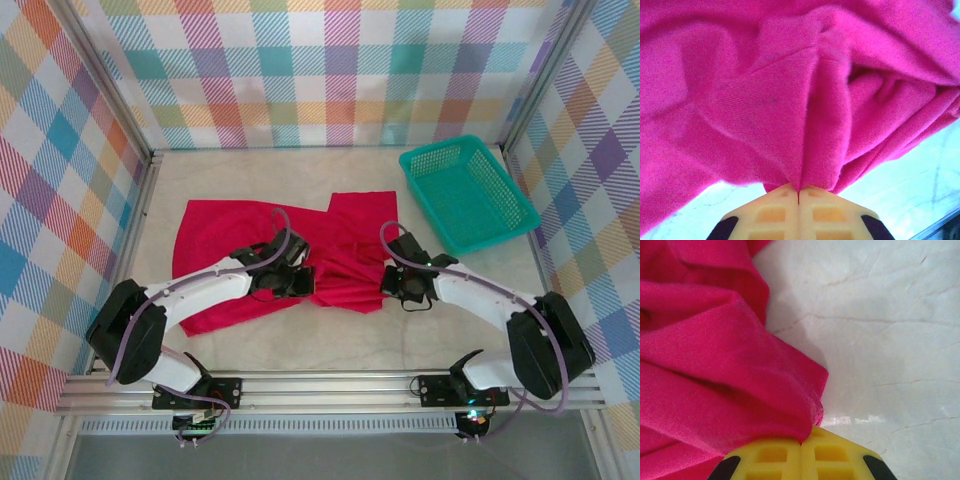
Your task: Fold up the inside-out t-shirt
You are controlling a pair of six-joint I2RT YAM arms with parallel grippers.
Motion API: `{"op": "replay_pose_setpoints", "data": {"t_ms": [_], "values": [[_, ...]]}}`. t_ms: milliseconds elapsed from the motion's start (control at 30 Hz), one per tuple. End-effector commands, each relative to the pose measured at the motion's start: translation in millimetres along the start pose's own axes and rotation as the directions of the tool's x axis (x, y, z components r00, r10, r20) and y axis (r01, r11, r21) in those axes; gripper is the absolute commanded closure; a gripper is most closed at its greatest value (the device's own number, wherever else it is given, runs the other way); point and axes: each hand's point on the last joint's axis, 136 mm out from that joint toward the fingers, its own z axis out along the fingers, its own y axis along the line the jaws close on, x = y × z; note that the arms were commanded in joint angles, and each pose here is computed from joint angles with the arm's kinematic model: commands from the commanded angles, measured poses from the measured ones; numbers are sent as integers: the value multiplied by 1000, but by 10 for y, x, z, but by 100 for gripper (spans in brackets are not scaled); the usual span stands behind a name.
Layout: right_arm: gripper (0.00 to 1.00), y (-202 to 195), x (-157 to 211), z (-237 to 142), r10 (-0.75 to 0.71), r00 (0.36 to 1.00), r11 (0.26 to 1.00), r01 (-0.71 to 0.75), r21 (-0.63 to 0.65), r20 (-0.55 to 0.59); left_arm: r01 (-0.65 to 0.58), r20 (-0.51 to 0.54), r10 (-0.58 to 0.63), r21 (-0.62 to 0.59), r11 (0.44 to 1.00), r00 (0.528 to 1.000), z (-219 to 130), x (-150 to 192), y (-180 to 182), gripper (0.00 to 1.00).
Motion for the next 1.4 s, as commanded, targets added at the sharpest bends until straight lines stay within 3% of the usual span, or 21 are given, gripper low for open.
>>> {"op": "replay_pose_setpoints", "data": {"t_ms": [0, 100, 233, 367, 567, 633, 733, 933, 1100, 1267, 1367], "values": [[85, 102, 52, -97, -2, 999, 1000, 1, -22, -42, -29, 28, 28, 24, 999, 999, -2, -1, -113, 100], [69, 324, 28, -394, -41, 999, 998, 42, -54, 4, -61, 40, 60, 15, 998, 997, -19, 37, -158, 100], [61, 683, 91, -543, -82, 997, 986, 84, -146, 14, -74, 53, 73, 18, 997, 996, -20, 54, -207, 100], [51, 951, 195, -301, -86, 995, 978, 73, -197, -58, -69, 53, 68, 16, 997, 996, -9, 67, -201, 100], [50, 1169, 115, 143, -59, 991, 987, 41, -155, -116, -62, 65, 61, 8, 998, 996, -53, 88, -157, 100], [55, 1230, 74, 265, -65, 990, 989, 47, -140, -127, -61, 77, 61, 2, 998, 995, -81, 85, -133, 100], [98, 1337, 27, 271, -90, 987, 987, 70, -145, -135, -62, 80, 62, -7, 998, 995, -92, 97, -102, 100], [100, 1390, -37, -323, -156, 987, 969, 146, -200, -34, -45, 84, 48, -32, 998, 995, 2, 126, -1, 100], [100, 1312, 110, -705, -172, 980, 896, 199, -397, 102, -7, 78, 11, -59, 998, 997, 160, 137, 83, 100], [100, 1144, 457, -614, -159, 982, 809, 190, -557, 103, 21, 79, -16, -58, 998, 997, 292, 132, 103, 100], [100, 911, 586, -407, -117, 992, 843, 129, -522, 57, 20, 87, -14, -66, 998, 996, 294, 107, 103, 100]]}}
